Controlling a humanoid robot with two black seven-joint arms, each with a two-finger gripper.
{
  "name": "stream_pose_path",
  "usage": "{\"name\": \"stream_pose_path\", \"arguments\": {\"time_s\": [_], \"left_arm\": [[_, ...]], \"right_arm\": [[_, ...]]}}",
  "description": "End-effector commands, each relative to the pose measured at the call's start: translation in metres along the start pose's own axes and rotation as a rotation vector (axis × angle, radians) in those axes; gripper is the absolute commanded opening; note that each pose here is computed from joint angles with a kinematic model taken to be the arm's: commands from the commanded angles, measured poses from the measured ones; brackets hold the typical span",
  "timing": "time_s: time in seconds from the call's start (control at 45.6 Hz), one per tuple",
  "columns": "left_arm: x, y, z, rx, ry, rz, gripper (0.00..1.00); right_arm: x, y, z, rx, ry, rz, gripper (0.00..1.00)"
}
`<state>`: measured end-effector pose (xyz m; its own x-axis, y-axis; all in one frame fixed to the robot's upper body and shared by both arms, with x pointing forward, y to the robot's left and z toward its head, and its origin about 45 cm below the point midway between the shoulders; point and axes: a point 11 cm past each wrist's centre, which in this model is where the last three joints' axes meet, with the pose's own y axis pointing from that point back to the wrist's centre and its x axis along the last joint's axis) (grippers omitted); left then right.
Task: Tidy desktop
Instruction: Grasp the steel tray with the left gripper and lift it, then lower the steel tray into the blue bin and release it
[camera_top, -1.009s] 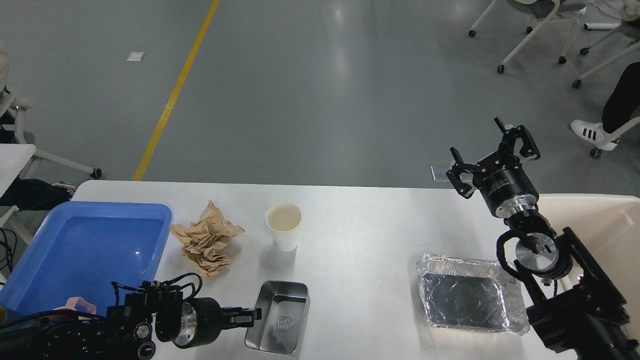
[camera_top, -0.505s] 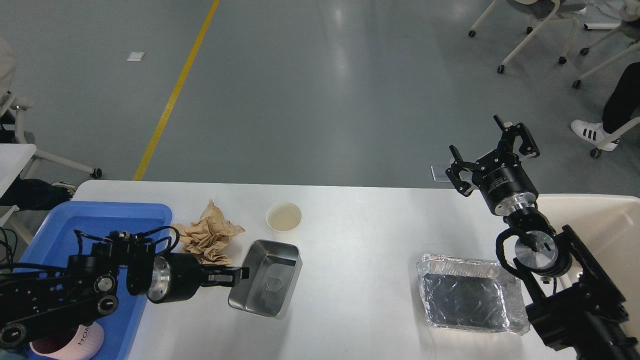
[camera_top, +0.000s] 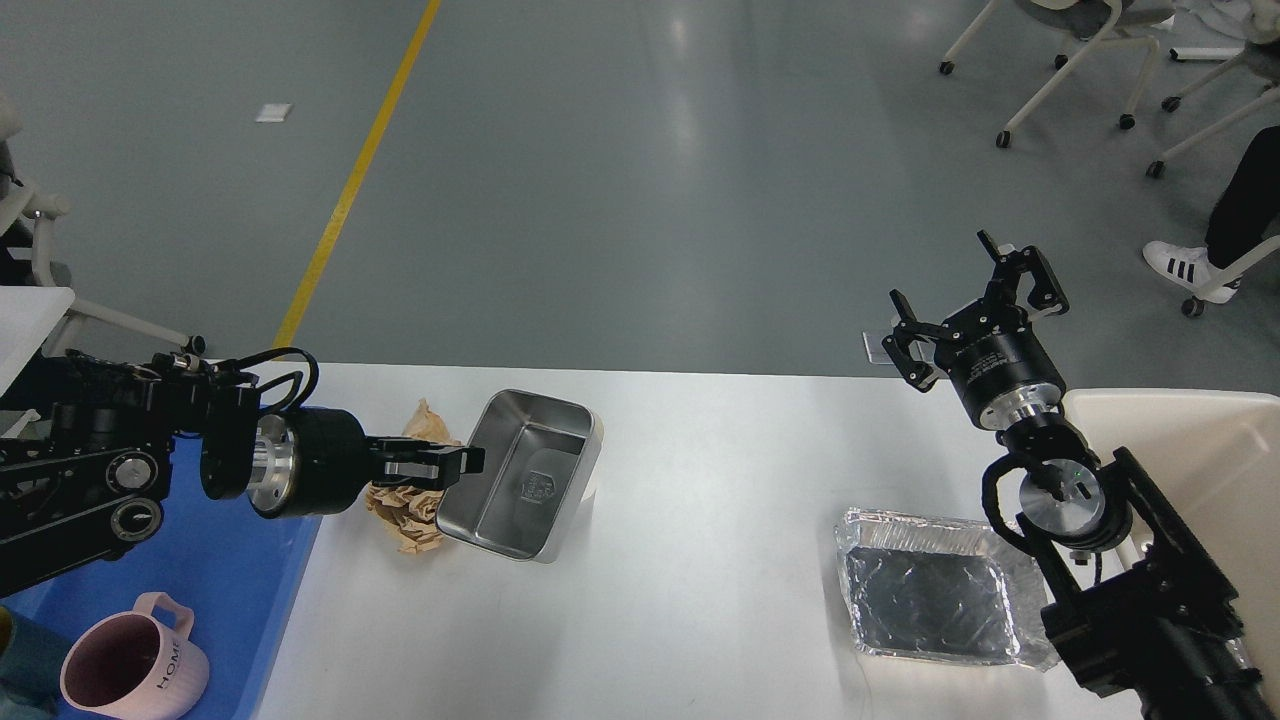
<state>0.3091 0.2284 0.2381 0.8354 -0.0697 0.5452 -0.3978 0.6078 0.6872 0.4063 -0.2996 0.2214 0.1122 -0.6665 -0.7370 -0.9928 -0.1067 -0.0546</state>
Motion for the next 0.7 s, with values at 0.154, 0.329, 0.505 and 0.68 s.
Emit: {"name": "stream_pose_path", "arguments": {"time_s": [0.154,0.329,0.505,0.68], "left_arm": [[0.027,0.034,-0.012,0.043,0.03,0.08,0.03],[0.032,0.076,-0.063,0.212,0.093,0.149,0.03],[0.019,0.112,-0.119,0.335,0.29,0.226,0.03],[-0.006,0.143,-0.185,0.509,0.457,0.326,0.03]], "right_arm": [[0.0,0.0,0.0,-0.001,0.002,0.002,1.0],[0.0,0.0,0.001,-0.002,0.0,0.003,1.0],[-0.001,0.0,0.004,-0.004,-0.009,0.002,1.0],[-0.001,0.0,0.005,-0.01,-0.006,0.0,1.0]]}}
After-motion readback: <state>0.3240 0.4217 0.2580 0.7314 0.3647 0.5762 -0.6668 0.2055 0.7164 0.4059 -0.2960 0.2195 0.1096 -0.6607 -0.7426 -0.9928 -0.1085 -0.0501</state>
